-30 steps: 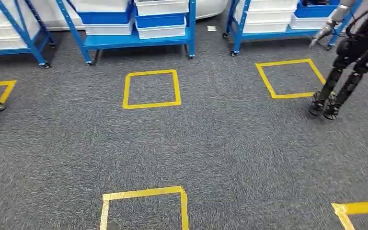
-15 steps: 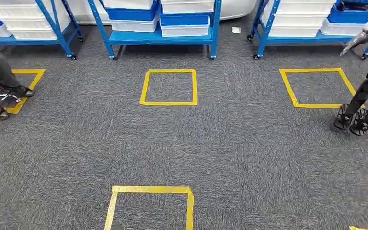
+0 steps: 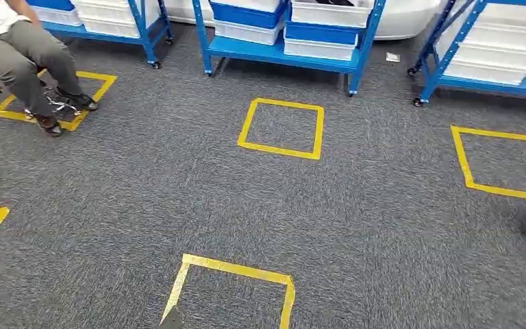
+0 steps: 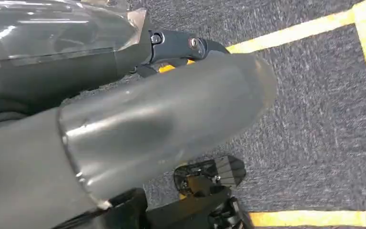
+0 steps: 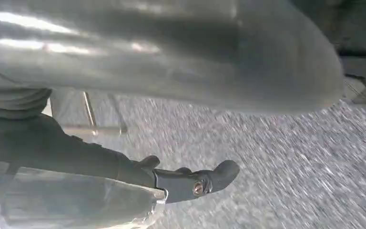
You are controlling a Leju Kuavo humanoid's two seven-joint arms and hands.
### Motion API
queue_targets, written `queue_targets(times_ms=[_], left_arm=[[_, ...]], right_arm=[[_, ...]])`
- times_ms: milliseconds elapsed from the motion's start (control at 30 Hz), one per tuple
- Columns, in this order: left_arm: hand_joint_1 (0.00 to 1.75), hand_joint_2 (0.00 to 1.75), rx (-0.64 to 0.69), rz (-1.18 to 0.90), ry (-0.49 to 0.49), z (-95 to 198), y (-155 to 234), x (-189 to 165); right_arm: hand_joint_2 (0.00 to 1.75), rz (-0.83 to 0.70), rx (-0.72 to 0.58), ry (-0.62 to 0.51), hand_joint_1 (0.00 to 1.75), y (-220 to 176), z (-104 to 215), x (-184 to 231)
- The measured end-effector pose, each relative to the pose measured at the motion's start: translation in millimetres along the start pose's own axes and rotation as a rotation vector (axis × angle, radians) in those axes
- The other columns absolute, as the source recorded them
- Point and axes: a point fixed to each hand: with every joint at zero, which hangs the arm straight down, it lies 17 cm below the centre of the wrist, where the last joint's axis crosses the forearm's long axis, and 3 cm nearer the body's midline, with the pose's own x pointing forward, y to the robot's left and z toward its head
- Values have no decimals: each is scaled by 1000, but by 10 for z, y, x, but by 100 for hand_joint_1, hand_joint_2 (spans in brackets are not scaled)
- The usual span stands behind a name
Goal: Take the parts from the cabinet and place them on the table.
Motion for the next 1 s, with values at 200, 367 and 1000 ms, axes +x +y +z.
queue_targets(times_ms=[200, 367, 1000], left_arm=[[0, 0, -27, 1, -21, 1, -21, 47], [0, 0, -24, -1, -42, -8, 4, 117], [0, 0, -28, -1, -44, -4, -26, 133]], right_arm=[[0, 30, 8, 15, 0, 71, 17, -26], [0, 28, 31, 6, 0, 164, 38, 17], [0, 26, 42, 30, 0, 188, 40, -125]])
